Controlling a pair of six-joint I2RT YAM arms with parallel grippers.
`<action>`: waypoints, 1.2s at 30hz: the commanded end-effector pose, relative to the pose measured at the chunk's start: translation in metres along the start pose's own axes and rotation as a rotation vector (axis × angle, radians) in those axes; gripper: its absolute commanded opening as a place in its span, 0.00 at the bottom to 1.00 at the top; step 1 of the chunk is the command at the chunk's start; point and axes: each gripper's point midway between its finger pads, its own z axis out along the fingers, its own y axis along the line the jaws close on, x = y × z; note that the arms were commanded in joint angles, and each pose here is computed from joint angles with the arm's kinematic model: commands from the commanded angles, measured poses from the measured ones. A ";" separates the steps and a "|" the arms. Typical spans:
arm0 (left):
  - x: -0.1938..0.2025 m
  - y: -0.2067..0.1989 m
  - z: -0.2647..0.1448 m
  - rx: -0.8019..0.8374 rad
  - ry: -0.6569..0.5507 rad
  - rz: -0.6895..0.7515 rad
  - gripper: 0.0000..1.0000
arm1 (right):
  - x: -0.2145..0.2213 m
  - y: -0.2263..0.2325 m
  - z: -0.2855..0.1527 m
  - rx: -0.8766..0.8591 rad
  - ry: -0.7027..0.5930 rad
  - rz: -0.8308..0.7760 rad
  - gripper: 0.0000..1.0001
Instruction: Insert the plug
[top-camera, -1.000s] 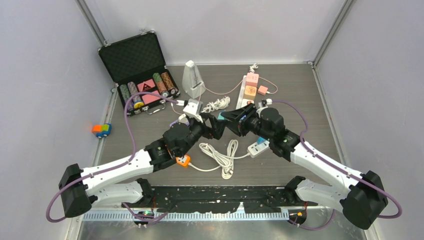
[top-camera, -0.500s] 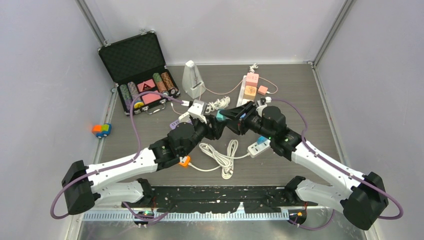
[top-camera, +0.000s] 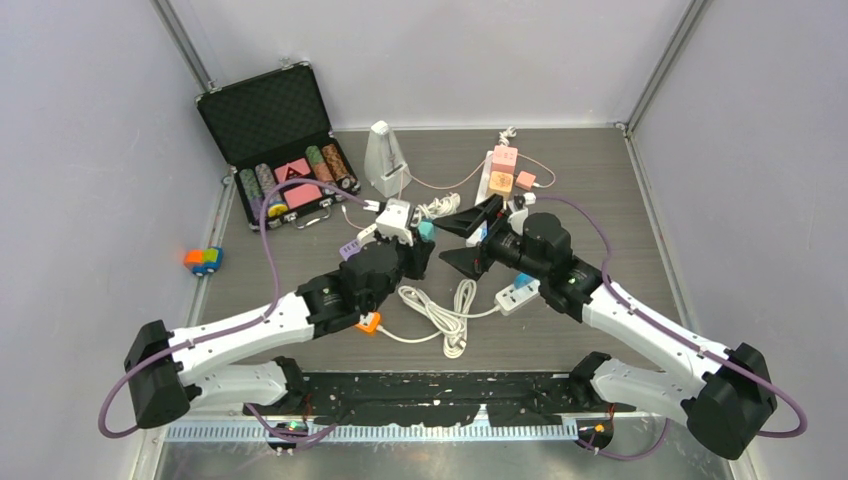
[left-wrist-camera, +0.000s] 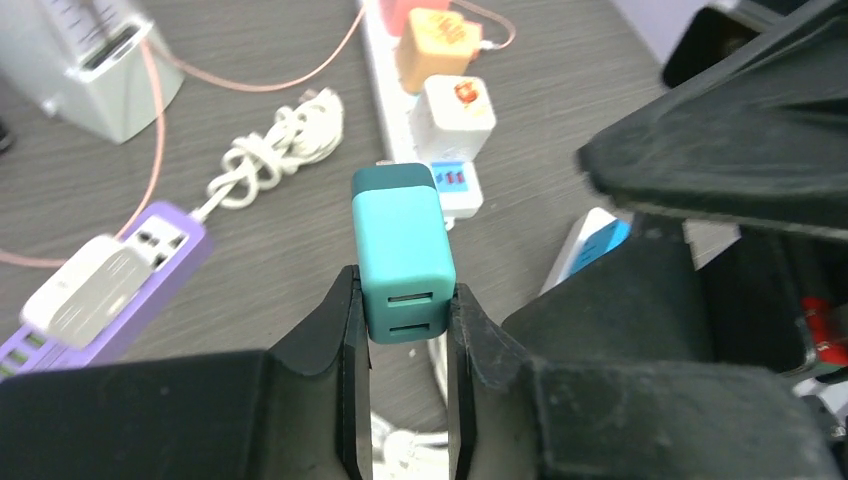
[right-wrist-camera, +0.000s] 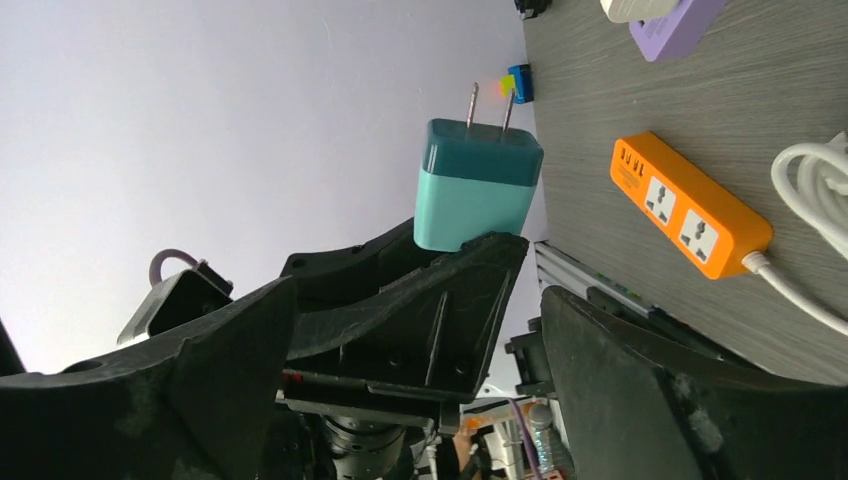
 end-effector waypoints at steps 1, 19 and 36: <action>-0.015 0.030 -0.023 -0.161 0.008 -0.089 0.00 | 0.002 0.011 -0.011 -0.055 -0.004 -0.102 0.96; 0.018 0.121 -0.172 -0.956 0.318 -0.635 0.00 | -0.063 -0.071 -0.081 0.359 -0.372 -0.300 0.95; 0.092 0.118 -0.153 -1.068 0.487 -1.151 0.00 | -0.083 -0.085 -0.097 0.479 -0.474 -0.343 0.95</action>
